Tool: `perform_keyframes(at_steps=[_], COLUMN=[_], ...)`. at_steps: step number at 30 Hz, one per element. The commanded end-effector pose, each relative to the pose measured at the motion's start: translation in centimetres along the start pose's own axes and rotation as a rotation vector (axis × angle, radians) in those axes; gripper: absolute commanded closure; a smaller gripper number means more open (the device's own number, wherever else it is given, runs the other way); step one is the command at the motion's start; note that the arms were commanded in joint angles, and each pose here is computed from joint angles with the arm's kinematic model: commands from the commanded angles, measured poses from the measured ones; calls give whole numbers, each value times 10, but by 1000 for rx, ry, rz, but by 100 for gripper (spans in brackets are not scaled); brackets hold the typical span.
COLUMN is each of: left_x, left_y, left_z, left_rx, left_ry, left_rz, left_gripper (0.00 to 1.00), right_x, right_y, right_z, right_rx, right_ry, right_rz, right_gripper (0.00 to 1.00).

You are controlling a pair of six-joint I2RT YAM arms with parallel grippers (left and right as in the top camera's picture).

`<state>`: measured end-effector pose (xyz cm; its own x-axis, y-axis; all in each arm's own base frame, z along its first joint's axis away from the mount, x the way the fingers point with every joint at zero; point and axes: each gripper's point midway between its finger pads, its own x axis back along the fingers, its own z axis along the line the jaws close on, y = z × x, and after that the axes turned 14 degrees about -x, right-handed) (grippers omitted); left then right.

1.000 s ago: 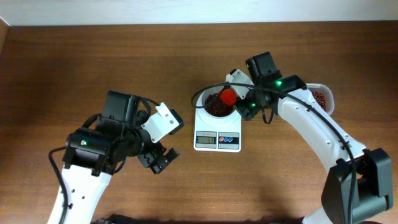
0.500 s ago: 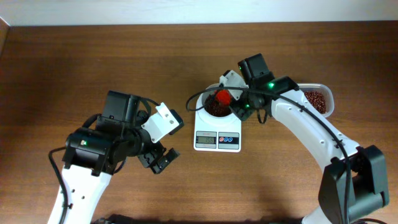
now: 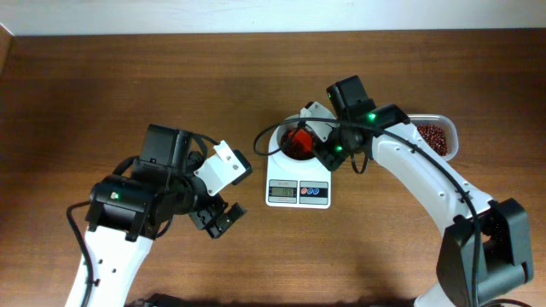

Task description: Scoop and weigh 50g on scale

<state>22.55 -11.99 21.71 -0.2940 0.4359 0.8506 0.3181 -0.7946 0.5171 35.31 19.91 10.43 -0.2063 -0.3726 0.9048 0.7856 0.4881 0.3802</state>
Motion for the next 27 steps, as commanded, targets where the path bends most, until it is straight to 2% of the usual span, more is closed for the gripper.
perform_keyframes(at_steps=[1,5,11,15,27], left_x=[5,5,5,5,5], left_y=[5,5,5,5,5], left_z=[1,1,1,1,1], left_rx=[-16,-16,-16,-16,-16], left_ry=[5,5,5,5,5], left_rz=[-20,-20,-20,-21,-21], left_gripper=[1,1,1,1,1], right_x=[0,11,25,44,50], right_y=[4,11,14,20,20], right_z=[15,23,1,3,2], right_rx=[-18,-105,-271,-323,-345], right_ry=[94,226,307,465,512], right_rz=[-12,-43,-83,-135,-147], right_gripper=[96,96,96,96,96])
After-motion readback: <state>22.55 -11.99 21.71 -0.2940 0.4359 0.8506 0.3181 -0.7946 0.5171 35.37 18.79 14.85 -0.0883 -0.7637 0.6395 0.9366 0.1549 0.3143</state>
